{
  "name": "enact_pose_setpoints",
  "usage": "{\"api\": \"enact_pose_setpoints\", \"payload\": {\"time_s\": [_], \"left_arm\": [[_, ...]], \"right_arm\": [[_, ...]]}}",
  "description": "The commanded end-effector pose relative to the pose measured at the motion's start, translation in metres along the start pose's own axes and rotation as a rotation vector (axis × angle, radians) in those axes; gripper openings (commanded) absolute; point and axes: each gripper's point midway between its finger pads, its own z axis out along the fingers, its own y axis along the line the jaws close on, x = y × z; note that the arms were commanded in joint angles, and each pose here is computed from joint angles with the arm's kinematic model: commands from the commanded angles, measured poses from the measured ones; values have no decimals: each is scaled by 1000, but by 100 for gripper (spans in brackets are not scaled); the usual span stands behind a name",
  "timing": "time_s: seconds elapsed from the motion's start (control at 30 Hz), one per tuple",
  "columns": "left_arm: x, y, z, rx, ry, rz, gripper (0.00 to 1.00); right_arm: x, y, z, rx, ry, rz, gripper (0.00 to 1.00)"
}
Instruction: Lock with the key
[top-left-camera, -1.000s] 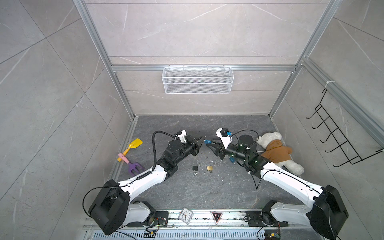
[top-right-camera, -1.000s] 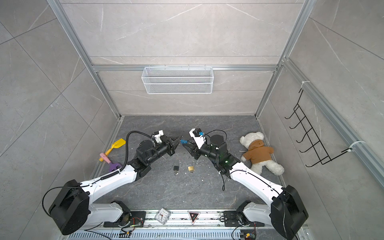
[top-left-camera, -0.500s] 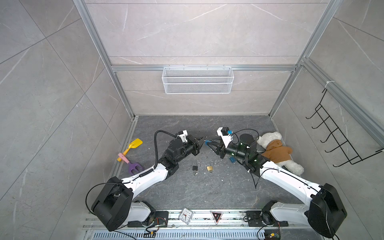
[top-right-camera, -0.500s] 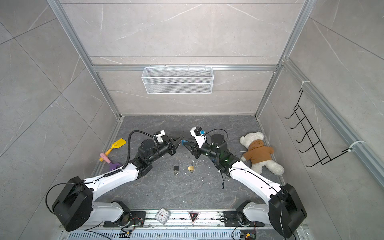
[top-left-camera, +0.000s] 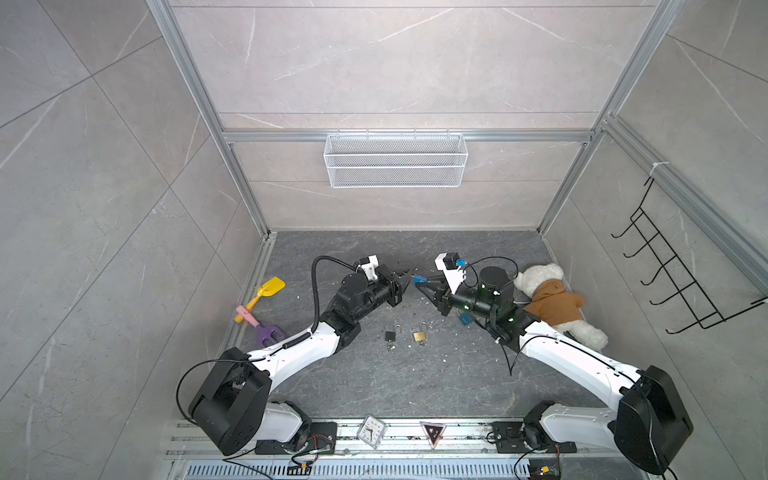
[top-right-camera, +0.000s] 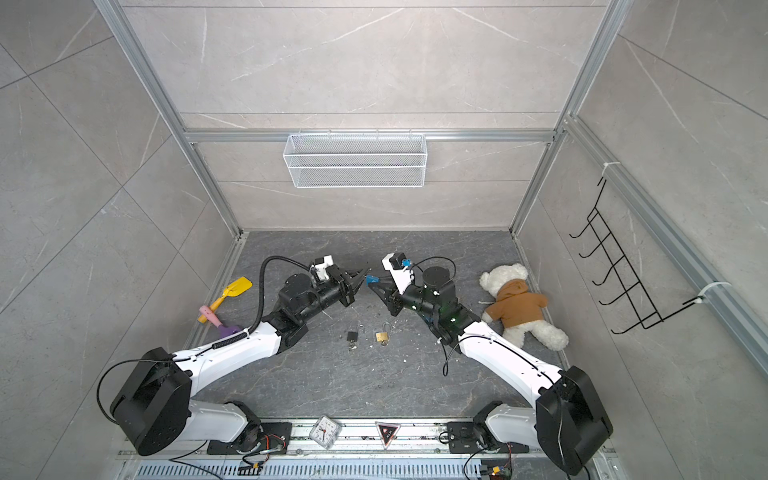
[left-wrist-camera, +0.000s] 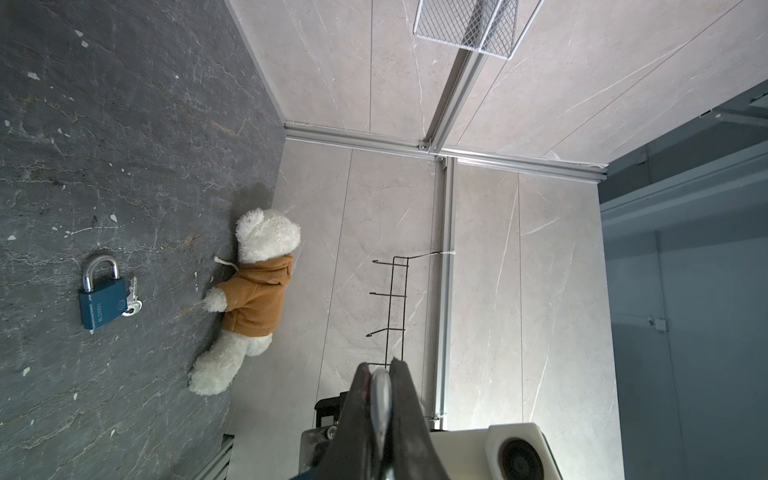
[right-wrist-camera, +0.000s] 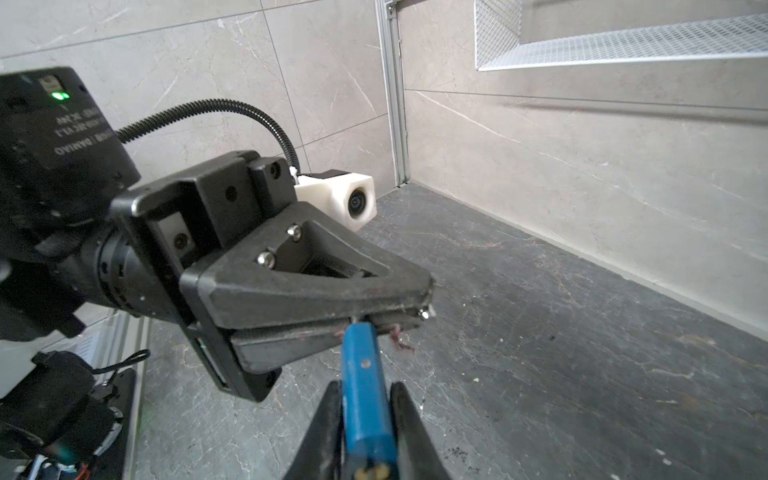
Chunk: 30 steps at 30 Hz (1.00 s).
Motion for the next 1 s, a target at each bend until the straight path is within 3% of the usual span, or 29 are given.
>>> {"api": "enact_pose_setpoints", "payload": {"time_s": [0.0,0.13,0.33,0.5,0.57,0.6,0.63,0.67,0.7,0.77,0.97], "left_arm": [[8,-46,0,133,35,45,0],[8,-43,2,126,40,44,0],[8,-45,6,130,55,47,0],[8,-46,8,128,61,84,0],[7,-47,9,117,69,119,0],[8,-48,10,109,80,156,24],[9,-52,10,101,95,212,55],[9,-48,10,61,110,253,75],[8,-42,9,4,124,307,86],[-2,-33,1,-80,108,428,99],[-40,-15,-26,-245,68,798,98]], "right_arm": [[-6,-9,-2,26,-24,20,23],[-6,-11,-4,24,-29,34,28],[-3,-13,-3,16,-19,49,24],[-2,-10,-3,-7,-17,55,0],[-3,-10,-3,-8,-20,67,0],[-3,-12,-4,-3,-21,76,0],[-3,-13,-4,3,-19,92,0],[-4,-16,-4,12,-17,109,0],[-4,-18,-5,22,-12,133,0],[-6,-24,-9,47,2,189,0],[4,-19,-23,66,187,398,0]]}}
